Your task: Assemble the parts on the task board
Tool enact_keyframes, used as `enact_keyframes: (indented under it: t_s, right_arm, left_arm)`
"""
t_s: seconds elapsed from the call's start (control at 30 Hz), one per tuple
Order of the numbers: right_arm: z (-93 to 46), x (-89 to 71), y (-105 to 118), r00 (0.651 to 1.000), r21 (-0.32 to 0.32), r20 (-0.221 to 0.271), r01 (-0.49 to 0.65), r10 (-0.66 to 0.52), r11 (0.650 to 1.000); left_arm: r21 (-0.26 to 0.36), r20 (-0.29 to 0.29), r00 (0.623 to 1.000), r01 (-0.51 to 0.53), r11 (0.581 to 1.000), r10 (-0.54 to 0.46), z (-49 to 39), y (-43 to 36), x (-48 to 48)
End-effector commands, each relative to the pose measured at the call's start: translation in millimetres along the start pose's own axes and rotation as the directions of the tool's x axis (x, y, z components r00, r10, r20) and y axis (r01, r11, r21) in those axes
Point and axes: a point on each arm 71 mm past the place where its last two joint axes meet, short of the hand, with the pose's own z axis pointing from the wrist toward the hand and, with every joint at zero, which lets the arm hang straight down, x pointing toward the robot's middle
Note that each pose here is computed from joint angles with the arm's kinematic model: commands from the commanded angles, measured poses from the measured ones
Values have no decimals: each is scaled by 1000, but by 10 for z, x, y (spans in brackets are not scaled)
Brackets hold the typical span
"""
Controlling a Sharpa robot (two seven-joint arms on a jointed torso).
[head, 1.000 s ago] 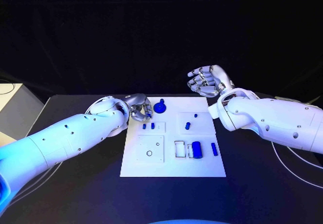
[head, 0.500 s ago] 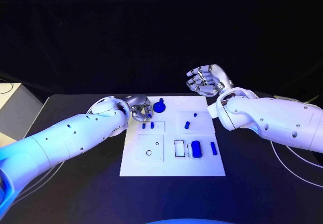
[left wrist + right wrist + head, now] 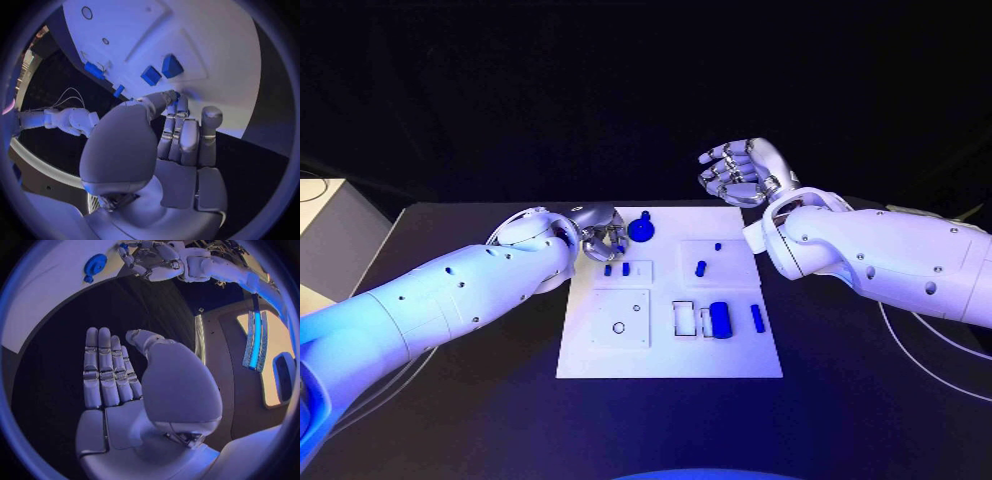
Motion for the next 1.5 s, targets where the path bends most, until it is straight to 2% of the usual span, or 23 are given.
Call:
enact_keyframes:
  t_s: [0.03, 0.47, 0.83, 1.3, 1.5]
  right_arm:
    - [-1, 12, 12, 1000, -11, -12, 0, 0, 1000]
    - [0, 13, 12, 1000, -11, -13, 0, 0, 1000]
    - [2, 16, 1, 1000, -2, -23, -2, 2, 1000]
    - [1, 16, -10, 999, 7, -32, -3, 3, 1000]
    - [1, 9, -25, 999, 14, -38, -1, 2, 1000]
  left_arm:
    - [2, -43, 999, -10, 1000, 10, 3, -17, 71]
    - [-13, -46, 999, -22, 1000, 21, 9, -4, 82]
    - [-3, -10, 1000, -11, 1000, 11, 5, -12, 56]
    - [-8, -3, 1000, -6, 1000, 6, -12, 10, 42]
    - [-18, 2, 1000, -6, 1000, 6, -28, 44, 30]
